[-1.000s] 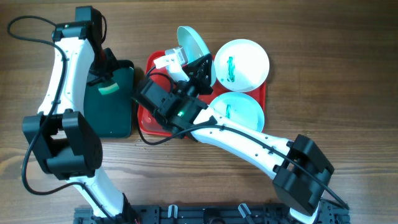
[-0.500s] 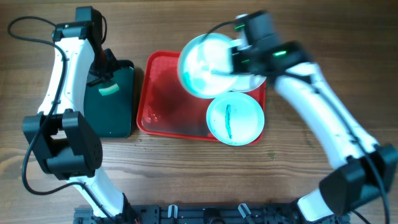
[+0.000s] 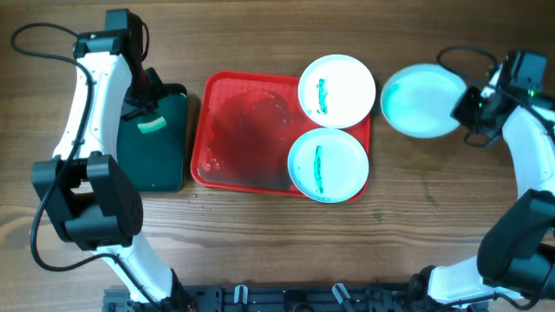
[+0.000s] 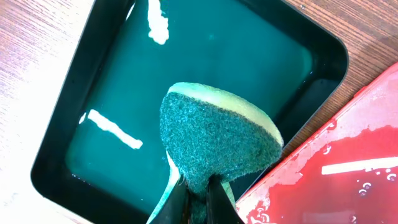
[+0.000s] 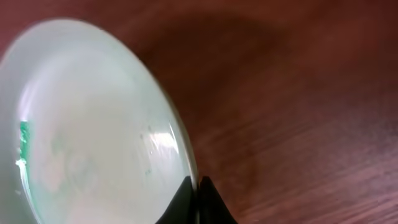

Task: Clean dirty plates on tray and stack at the side
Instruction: 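Lower the plate onto the table and release with the right gripper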

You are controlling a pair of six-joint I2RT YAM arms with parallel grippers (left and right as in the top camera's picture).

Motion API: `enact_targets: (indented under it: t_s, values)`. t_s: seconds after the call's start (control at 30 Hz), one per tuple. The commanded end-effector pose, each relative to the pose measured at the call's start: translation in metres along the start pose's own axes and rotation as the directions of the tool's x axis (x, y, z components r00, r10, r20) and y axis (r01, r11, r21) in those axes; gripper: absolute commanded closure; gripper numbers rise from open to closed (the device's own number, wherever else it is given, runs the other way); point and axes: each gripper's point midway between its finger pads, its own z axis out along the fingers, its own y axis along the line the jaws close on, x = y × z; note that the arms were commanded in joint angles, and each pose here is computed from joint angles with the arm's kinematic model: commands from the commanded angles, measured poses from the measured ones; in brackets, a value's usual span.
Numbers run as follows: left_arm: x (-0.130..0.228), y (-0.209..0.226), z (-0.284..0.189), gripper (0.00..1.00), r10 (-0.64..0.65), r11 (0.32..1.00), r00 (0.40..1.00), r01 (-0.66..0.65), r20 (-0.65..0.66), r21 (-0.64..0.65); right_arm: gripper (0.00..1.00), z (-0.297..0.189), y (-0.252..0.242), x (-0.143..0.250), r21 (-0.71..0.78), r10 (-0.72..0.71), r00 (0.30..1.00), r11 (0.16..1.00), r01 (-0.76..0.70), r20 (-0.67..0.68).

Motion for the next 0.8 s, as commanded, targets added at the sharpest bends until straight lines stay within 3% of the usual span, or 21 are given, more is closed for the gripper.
enact_targets:
  t_s: [0.0,0.23,0.27,0.33,0.4,0.47,0.57,0.77]
  values:
    - [0.002,0.000,0.004,0.96,-0.014,1.000,1.000,0.014,-0.015,-0.001,0.96,0.016,-0.041,0.013,0.059,0.092,0.996,0.994,-0.092,0.003]
    - [0.002,0.000,0.004,0.96,-0.013,1.000,1.000,0.013,-0.015,-0.002,0.94,0.048,-0.060,0.023,0.070,0.068,0.998,0.995,-0.069,0.020]
    - [0.002,0.000,0.004,0.96,-0.013,1.000,1.000,0.013,-0.015,-0.002,0.91,0.050,-0.061,0.025,0.071,0.069,0.998,0.995,-0.069,0.010]
    - [0.002,0.000,0.004,0.96,-0.013,1.000,1.000,0.013,-0.014,-0.002,0.66,0.049,-0.061,0.031,0.072,0.075,0.997,0.995,-0.073,-0.016]
    - [0.002,0.000,0.004,0.96,-0.013,1.000,1.000,0.013,-0.014,-0.001,0.60,0.042,-0.053,0.031,0.041,0.073,0.996,0.997,-0.071,-0.041]
    - [0.001,0.000,0.004,0.96,-0.014,1.000,1.000,0.014,-0.010,0.001,0.59,0.024,-0.030,0.022,-0.066,0.054,0.996,0.996,-0.058,-0.064]
    - [-0.001,-0.001,0.004,0.96,-0.015,1.000,1.000,0.015,-0.004,0.004,0.55,-0.003,0.049,0.023,-0.373,-0.120,0.990,0.924,0.084,-0.074]
    - [-0.002,-0.001,0.004,0.96,-0.016,1.000,1.000,0.016,-0.001,0.006,0.55,0.013,0.124,0.083,-0.341,-0.425,0.899,0.864,0.370,-0.103]
